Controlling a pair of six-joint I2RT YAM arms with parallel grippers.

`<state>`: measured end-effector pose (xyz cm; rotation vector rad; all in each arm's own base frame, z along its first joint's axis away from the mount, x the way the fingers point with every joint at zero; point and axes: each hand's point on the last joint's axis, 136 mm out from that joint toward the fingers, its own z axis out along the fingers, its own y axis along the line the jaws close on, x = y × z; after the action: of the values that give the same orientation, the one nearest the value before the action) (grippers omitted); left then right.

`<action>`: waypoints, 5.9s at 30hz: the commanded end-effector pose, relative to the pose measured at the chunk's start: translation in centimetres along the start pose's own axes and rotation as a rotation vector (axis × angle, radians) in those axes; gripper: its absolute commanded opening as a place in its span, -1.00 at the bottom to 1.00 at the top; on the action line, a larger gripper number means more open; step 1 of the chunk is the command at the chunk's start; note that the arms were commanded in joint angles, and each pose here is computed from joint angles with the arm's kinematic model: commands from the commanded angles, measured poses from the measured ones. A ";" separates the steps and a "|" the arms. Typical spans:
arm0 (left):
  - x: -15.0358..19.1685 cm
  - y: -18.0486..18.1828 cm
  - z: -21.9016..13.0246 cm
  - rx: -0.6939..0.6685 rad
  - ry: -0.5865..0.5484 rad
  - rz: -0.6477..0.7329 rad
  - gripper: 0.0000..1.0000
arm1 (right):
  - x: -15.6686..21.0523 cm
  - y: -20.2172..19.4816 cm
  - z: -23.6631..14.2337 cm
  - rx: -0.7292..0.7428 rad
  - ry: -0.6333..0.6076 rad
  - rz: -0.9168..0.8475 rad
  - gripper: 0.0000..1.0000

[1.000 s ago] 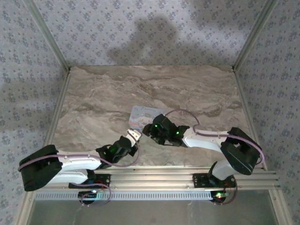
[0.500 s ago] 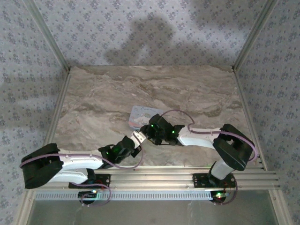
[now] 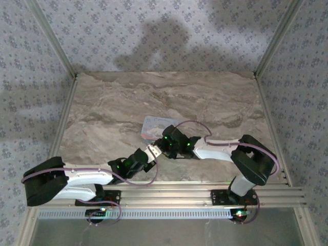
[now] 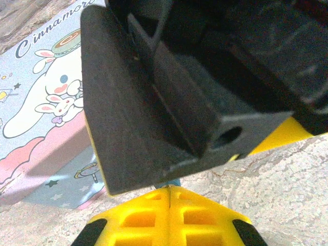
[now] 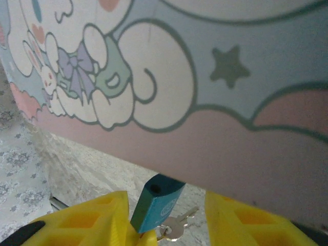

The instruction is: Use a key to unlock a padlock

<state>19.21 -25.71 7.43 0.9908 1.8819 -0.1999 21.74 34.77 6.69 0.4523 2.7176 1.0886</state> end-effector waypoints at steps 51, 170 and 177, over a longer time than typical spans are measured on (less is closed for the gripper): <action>0.6 0.9 -0.9 0.075 -0.002 -0.481 -0.34 | -4.3 -7.1 -7.3 0.070 0.097 -0.180 -1.00; 7.0 10.4 -13.3 -0.340 0.350 -1.020 0.96 | -3.3 13.4 5.8 0.093 0.036 -0.604 -0.01; 6.0 11.7 -13.9 -0.388 0.328 -0.991 0.96 | -5.0 16.1 -1.0 0.077 -0.103 -0.716 0.14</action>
<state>16.33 -8.23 11.62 -0.2431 2.4857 -0.2874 29.34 45.48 13.48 -0.3944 2.6117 0.7696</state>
